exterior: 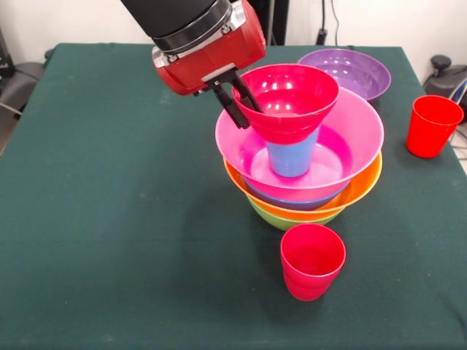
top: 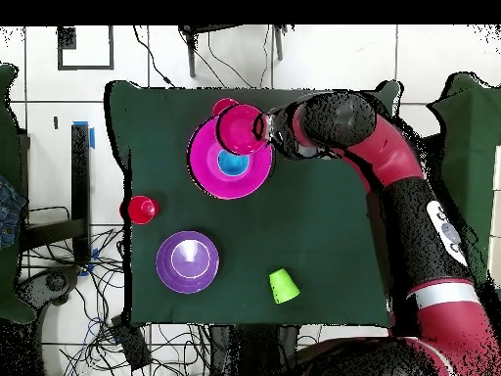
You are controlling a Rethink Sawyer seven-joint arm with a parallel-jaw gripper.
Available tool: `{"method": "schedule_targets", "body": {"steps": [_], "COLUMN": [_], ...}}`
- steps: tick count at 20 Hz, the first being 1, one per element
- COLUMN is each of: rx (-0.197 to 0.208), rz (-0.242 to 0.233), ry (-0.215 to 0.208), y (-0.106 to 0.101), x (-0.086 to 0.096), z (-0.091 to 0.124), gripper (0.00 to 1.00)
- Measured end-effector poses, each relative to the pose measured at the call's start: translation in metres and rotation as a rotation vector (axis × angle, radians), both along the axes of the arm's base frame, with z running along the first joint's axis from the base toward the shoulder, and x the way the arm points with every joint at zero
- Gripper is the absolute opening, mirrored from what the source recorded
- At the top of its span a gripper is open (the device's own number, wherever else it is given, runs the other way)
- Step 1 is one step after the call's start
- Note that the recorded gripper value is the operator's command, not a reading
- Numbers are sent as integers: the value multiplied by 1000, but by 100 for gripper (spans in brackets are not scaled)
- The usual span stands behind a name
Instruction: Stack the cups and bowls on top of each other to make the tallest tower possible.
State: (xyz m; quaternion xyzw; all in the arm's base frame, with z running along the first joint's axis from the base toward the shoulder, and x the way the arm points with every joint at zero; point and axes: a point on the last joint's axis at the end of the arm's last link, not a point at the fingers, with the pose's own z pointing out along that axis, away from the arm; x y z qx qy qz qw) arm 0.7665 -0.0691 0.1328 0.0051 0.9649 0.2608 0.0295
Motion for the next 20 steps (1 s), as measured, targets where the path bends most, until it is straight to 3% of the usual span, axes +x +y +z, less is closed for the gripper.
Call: {"method": "schedule_targets", "body": {"steps": [10, 15, 20], "rx": [-5, -11, -16], "rz": [26, 39, 33], "ry": [12, 52, 96], "y": [17, 30, 30], "x": [-3, -12, -22], "z": [-2, -8, -13], "gripper": [0, 0, 0]}}
